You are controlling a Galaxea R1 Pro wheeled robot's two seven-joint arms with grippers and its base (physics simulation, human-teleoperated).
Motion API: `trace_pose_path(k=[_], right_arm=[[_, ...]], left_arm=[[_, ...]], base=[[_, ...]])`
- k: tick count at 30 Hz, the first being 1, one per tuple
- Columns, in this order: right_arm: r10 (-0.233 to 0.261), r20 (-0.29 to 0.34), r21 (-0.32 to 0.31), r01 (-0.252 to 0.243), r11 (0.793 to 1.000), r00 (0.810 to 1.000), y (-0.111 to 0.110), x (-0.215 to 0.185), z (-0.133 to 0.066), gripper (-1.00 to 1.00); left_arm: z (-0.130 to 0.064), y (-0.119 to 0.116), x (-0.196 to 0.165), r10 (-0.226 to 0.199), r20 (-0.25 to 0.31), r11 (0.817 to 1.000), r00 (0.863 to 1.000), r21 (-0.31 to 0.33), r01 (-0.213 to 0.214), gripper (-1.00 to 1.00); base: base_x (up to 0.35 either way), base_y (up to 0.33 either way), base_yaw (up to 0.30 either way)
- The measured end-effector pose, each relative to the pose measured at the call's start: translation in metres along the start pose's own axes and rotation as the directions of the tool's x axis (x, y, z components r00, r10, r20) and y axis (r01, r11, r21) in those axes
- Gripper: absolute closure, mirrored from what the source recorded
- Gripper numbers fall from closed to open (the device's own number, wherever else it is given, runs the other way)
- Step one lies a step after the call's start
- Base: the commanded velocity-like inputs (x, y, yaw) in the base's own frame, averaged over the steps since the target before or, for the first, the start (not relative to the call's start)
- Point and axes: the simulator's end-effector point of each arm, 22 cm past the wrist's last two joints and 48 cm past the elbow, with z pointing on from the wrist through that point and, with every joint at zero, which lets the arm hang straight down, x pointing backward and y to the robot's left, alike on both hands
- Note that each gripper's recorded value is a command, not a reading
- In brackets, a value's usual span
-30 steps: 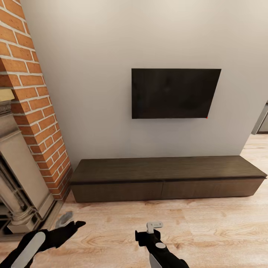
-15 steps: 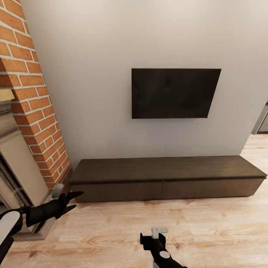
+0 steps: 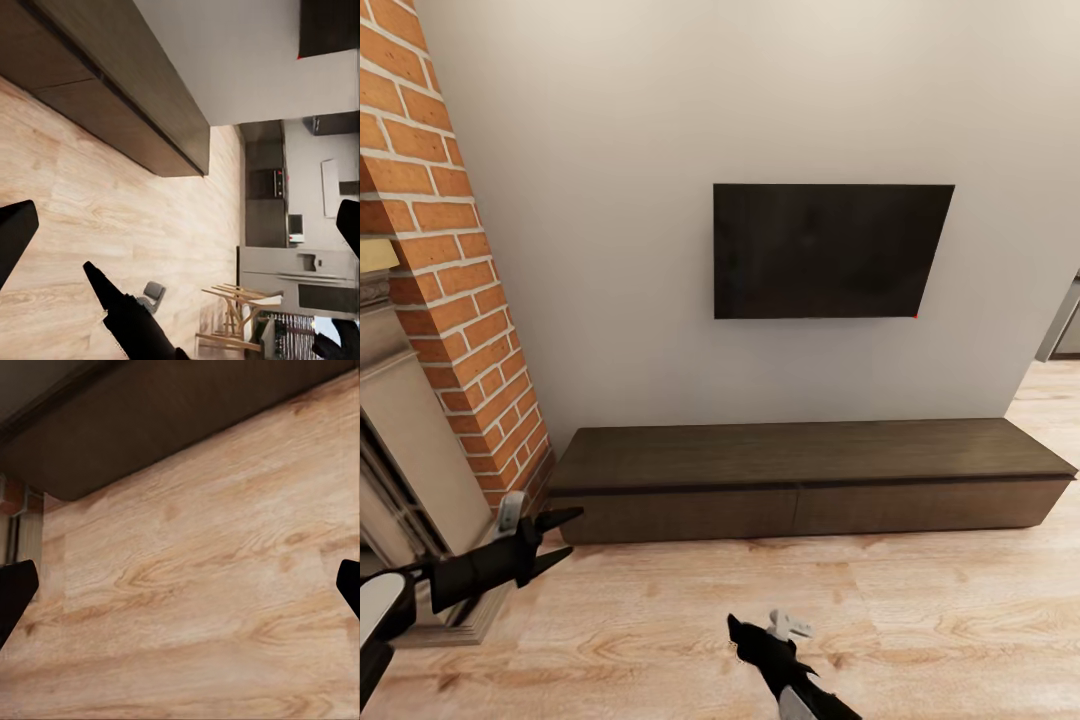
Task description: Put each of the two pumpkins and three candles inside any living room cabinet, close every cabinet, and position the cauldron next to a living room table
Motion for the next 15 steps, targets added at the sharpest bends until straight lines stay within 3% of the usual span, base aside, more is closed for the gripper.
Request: trace_pose_path(k=[2,5,11,15], right_arm=[[0.081,-0.001,-0.029,-0.081,0.996,0.997,0.000,-0.004,0.000,-1.00],[0.138,-0.017,-0.085,-0.139,0.987,0.990,0.005,-0.006,-0.001,-1.00],[0.188,0.002,-0.104,-0.186,0.977,0.982,-0.008,-0.021,-0.003,-1.00],[0.254,0.040,-0.117,-0.248,0.962,0.966,-0.012,-0.041,-0.003,-1.00]], left_arm=[[0.000,0.000,0.002,-0.009,-0.002,1.000,1.000,0.005,0.009,-1.00],[-0.001,0.001,0.003,-0.013,-0.003,1.000,1.000,0.007,0.013,-1.00],[-0.001,0.001,0.003,-0.016,-0.004,1.000,1.000,0.007,0.016,-1.00],[-0.001,0.001,0.003,-0.016,-0.003,1.000,1.000,0.008,0.016,-1.00]], base=[[0.000,0.000,0.000],[0.000,0.000,0.000],[0.000,0.000,0.000],[0.000,0.000,0.000]])
